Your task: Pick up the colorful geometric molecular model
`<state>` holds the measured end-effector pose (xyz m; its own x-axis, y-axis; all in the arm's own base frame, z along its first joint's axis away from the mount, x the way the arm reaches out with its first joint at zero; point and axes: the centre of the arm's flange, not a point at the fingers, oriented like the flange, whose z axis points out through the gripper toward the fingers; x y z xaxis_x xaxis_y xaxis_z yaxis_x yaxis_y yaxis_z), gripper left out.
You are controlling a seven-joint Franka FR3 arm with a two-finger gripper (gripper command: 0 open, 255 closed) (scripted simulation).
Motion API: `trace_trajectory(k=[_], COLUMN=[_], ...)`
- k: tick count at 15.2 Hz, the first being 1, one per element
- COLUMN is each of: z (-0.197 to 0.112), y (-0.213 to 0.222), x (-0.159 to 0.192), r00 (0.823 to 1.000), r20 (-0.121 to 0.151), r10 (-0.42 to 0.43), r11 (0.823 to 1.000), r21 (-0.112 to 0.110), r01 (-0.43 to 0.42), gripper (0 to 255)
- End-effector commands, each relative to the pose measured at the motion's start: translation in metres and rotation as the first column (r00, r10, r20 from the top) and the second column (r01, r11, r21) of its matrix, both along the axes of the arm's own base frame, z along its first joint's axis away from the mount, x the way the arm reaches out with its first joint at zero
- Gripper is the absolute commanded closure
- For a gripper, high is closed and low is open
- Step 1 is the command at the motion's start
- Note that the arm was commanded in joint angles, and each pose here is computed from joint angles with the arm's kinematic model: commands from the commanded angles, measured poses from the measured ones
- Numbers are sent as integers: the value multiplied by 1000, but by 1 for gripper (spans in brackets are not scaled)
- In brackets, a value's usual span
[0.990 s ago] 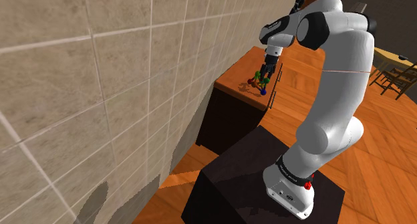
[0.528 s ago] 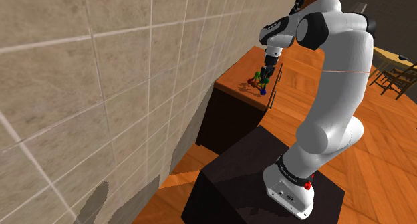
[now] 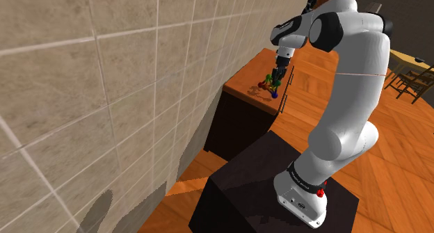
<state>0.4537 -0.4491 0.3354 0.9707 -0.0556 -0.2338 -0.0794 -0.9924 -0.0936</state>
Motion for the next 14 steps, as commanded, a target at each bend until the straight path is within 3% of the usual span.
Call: trace_trajectory(k=[1, 14], z=[9, 68], y=[0, 0], x=[0, 0], r00=[1000, 1000], r20=[-1, -1], r10=[0, 0], r11=[1000, 1000], r21=[1, 1], r01=[0, 0], gripper=[255, 255])
